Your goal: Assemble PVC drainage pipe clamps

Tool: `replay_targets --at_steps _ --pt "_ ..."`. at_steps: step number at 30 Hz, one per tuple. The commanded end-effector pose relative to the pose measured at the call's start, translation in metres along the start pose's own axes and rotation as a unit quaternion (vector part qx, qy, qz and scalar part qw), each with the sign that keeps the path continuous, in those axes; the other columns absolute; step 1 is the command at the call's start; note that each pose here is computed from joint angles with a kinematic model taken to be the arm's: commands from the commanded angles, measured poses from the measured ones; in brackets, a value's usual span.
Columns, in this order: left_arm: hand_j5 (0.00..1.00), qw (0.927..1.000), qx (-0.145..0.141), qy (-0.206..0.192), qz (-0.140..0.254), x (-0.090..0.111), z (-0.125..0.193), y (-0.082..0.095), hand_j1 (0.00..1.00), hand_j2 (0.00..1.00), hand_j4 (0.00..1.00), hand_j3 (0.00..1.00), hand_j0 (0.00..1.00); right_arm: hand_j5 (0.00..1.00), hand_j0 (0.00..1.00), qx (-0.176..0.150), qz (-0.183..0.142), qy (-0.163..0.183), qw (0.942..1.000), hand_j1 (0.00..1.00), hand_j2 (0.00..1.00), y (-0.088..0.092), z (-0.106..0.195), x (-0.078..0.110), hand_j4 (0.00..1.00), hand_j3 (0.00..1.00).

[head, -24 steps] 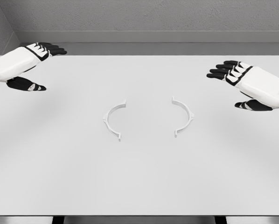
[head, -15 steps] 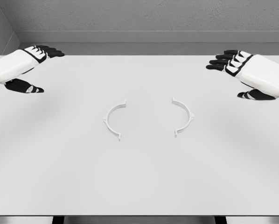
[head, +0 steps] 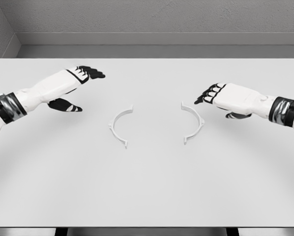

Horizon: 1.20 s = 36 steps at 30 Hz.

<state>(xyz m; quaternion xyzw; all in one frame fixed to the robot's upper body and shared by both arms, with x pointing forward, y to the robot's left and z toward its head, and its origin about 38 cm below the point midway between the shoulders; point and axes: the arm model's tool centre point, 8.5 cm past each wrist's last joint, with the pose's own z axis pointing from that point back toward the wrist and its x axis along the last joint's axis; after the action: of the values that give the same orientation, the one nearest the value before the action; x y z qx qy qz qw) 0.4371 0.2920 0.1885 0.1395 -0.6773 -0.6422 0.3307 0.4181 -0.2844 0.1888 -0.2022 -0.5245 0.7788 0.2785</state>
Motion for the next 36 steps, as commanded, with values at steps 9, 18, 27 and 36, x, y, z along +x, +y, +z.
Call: replay_targets --at_steps 9,18,27,36 --pt "1.00 0.9990 0.021 -0.020 0.033 0.013 -0.014 -0.011 1.00 1.00 1.00 1.00 1.00 0.98 0.98 -0.020 -0.060 -0.003 0.9980 0.98 0.98 0.017 -0.027 0.001 0.98 0.98" --pt "1.00 0.9967 0.031 0.003 0.075 0.011 -0.014 -0.019 1.00 1.00 1.00 1.00 1.00 0.98 0.98 -0.019 -0.107 0.032 0.9935 0.98 0.98 0.037 -0.023 -0.022 0.98 0.98" --pt "1.00 0.9987 -0.003 0.042 -0.028 0.022 -0.021 -0.028 1.00 1.00 1.00 1.00 1.00 0.98 0.98 -0.050 -0.140 0.028 0.9885 0.98 0.98 0.035 -0.038 -0.017 0.98 0.98" --pt "1.00 0.9988 0.001 0.047 -0.016 0.034 -0.026 -0.032 1.00 1.00 1.00 1.00 1.00 0.98 0.98 -0.057 -0.160 0.034 0.9849 0.98 0.98 0.041 -0.041 -0.020 0.98 0.98"
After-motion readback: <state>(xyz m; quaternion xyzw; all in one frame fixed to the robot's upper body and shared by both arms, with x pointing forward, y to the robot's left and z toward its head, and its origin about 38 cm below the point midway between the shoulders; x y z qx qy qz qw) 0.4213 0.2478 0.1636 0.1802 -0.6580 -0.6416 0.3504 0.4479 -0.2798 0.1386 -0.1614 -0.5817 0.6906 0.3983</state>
